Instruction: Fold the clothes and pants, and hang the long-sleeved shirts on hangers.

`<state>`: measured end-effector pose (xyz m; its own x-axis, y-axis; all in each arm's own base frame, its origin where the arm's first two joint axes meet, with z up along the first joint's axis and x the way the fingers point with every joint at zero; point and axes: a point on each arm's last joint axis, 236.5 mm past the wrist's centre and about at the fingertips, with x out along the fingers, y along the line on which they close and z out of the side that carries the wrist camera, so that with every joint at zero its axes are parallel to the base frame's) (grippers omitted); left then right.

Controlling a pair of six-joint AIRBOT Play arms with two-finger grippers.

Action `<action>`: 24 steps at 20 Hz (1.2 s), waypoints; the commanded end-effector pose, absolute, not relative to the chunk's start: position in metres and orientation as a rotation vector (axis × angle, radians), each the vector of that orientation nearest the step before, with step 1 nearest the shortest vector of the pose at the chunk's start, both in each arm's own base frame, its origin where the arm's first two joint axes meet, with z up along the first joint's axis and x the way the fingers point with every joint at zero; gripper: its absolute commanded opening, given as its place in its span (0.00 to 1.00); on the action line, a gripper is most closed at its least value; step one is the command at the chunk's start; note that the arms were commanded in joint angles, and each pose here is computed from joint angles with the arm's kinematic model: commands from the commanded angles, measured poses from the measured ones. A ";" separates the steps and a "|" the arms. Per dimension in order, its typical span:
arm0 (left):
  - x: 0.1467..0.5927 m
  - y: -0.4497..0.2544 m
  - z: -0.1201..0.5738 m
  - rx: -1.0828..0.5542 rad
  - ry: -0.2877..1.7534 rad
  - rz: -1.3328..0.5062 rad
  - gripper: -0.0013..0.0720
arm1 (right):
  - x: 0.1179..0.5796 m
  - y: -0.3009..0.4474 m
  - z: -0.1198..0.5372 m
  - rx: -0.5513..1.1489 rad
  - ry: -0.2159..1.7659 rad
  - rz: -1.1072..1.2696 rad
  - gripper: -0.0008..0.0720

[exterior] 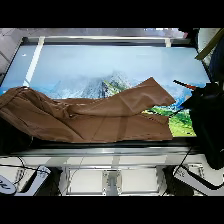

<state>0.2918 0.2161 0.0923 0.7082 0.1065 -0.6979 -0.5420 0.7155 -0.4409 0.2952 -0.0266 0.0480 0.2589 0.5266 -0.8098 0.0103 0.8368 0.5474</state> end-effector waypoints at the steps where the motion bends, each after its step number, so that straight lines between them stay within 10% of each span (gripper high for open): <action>1: 0.289 0.213 0.095 -0.686 0.704 0.393 0.05 | 0.280 -0.032 -0.033 0.531 1.288 0.259 0.53; 18: 0.289 0.213 0.093 -0.688 0.708 0.392 0.05 | 0.319 -0.004 -0.093 0.526 1.281 0.301 0.53; 21: 0.289 0.213 0.093 -0.687 0.708 0.393 0.05 | 0.319 0.002 -0.090 0.541 1.278 0.317 0.06; 24: 0.285 0.216 0.090 -0.670 0.724 0.405 0.05 | 0.317 0.008 -0.071 0.541 1.291 0.380 0.03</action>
